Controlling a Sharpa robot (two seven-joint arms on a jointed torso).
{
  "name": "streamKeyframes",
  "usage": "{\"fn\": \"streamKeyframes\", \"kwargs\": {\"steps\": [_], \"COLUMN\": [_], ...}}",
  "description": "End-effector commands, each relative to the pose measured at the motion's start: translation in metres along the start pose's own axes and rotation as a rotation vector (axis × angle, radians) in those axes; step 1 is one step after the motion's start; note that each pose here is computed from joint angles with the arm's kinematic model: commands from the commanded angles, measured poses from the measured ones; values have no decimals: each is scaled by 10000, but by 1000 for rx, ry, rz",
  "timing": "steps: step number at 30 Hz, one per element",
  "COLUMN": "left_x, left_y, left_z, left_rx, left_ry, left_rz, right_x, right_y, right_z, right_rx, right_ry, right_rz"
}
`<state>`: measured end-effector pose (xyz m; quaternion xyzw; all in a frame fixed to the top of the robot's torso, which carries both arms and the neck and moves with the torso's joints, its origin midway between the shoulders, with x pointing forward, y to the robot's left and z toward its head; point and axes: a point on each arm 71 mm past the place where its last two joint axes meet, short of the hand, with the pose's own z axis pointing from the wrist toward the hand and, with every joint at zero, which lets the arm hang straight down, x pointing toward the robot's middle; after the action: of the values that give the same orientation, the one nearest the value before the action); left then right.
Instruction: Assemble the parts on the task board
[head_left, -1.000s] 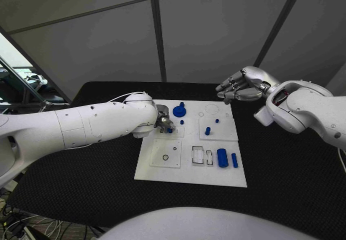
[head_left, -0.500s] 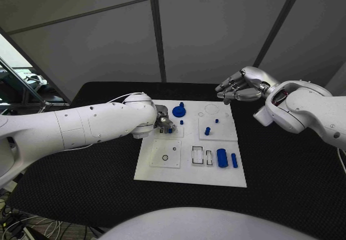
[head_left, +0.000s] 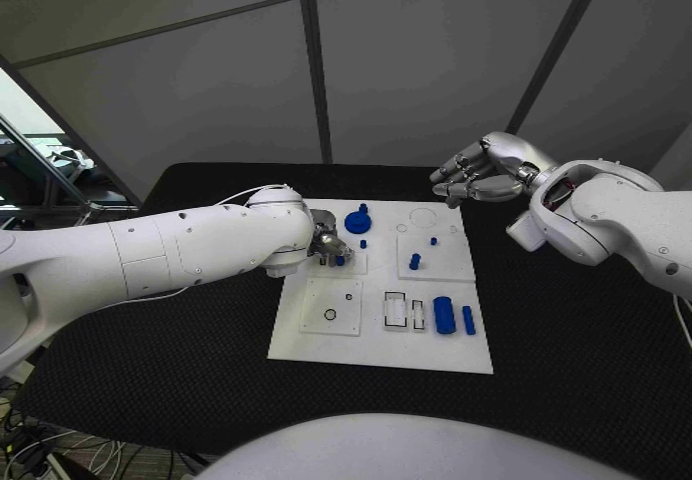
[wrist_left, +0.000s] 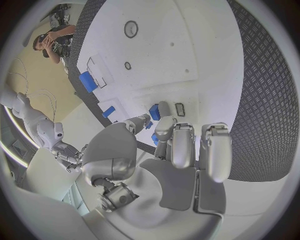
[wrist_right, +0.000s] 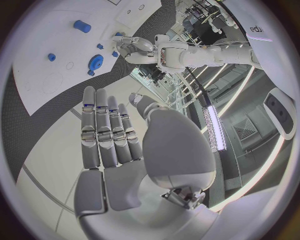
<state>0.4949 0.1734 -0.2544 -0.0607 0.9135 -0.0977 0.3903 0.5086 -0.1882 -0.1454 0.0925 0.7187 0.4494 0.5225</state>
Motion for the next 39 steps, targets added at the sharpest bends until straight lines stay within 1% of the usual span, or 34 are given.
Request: {"fn": "streamKeyframes", "kwargs": {"steps": [1, 5, 8, 12, 15, 18, 22, 25, 28, 29, 34, 39], "left_x": [13, -69, -162, -296, -422, -564, -769, -912, -1004, -1031, -1076, -1058], "left_y": [24, 22, 16, 3, 1, 15, 55, 90, 129, 140, 178, 220], "left_z": [-2, -28, -66, -140, -213, -274, -306, -273, -190, -149, -9, 89], "left_rx": [-12, -6, 3, 21, 36, 40, 25, 3, -27, -39, -81, -111], "left_ry": [11, -3, -10, -11, -17, -23, -25, -21, -18, -16, 2, 26], "left_rz": [-8, -24, -35, -44, -50, -47, -32, -25, -29, -32, -35, -31], "right_x": [-3, -8, -14, -22, -31, -40, -44, -44, -38, -35, -21, -15], "right_y": [16, 9, 2, -8, -19, -30, -37, -39, -34, -31, -15, -8], "right_z": [6, 5, 3, 2, 3, 4, 6, 9, 15, 17, 23, 22], "right_rx": [-8, -6, -4, -2, 1, 4, 6, 7, 6, 5, 1, -1], "right_ry": [6, 4, 3, 0, -2, -5, -5, -5, -4, -4, 0, 1], "right_rz": [-2, -2, -2, -3, -4, -5, -5, -5, -5, -5, -6, -9]}}
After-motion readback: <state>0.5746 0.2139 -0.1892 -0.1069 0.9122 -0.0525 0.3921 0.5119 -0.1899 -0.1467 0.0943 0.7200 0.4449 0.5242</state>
